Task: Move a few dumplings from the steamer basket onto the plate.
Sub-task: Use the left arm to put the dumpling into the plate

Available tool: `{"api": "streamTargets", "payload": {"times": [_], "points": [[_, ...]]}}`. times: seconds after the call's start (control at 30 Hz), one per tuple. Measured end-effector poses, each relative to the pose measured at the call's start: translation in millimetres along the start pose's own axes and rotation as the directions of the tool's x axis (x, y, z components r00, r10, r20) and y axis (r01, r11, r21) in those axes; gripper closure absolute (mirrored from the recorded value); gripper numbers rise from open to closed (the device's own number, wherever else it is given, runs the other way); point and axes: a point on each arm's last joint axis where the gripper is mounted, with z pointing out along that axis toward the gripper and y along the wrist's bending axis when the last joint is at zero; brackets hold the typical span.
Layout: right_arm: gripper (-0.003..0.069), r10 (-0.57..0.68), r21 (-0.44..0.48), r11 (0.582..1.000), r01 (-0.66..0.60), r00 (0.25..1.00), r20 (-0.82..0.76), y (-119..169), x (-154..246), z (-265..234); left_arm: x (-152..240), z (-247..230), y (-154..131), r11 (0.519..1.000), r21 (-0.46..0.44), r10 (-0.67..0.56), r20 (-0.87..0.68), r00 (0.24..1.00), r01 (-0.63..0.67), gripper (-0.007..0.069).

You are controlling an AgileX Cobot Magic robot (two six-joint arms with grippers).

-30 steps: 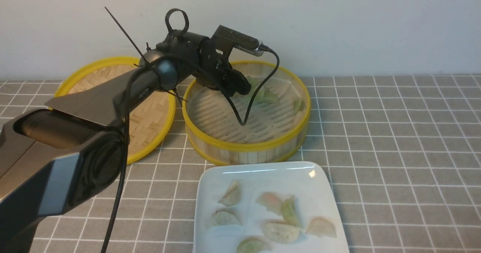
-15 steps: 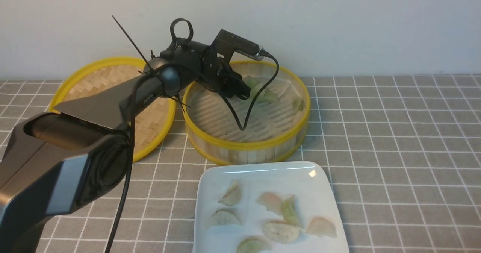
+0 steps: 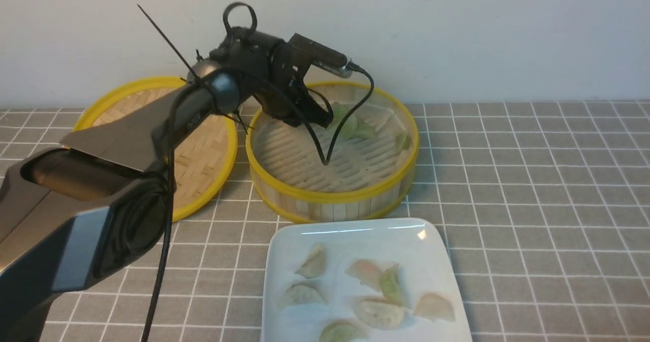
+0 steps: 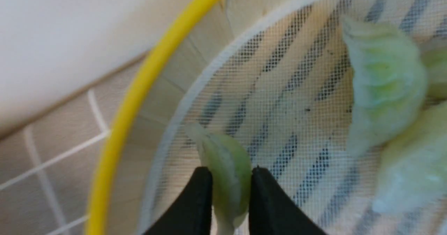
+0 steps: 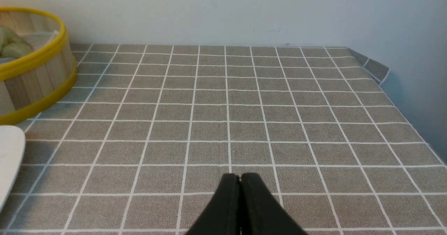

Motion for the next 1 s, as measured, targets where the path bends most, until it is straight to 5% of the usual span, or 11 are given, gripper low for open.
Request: {"api": "streamTargets", "payload": {"times": [0.27,0.57,1.0], "points": [[0.0673,0.000,0.000,1.000,0.000,1.000,0.000,0,0,0,-24,-75,9,1.000,0.000,-0.019,-0.004,1.000,0.019,0.0514],[0.0673,0.000,0.000,1.000,0.000,1.000,0.000,0,0,0,-17,-127,-5,0.985,0.167,0.059,-0.138,0.989,-0.036,0.0514],[0.0673,0.000,0.000,1.000,0.000,1.000,0.000,0,0,0,54,-141,-88,0.939,0.327,0.226,-0.366,0.903,-0.102,0.0514]]}}
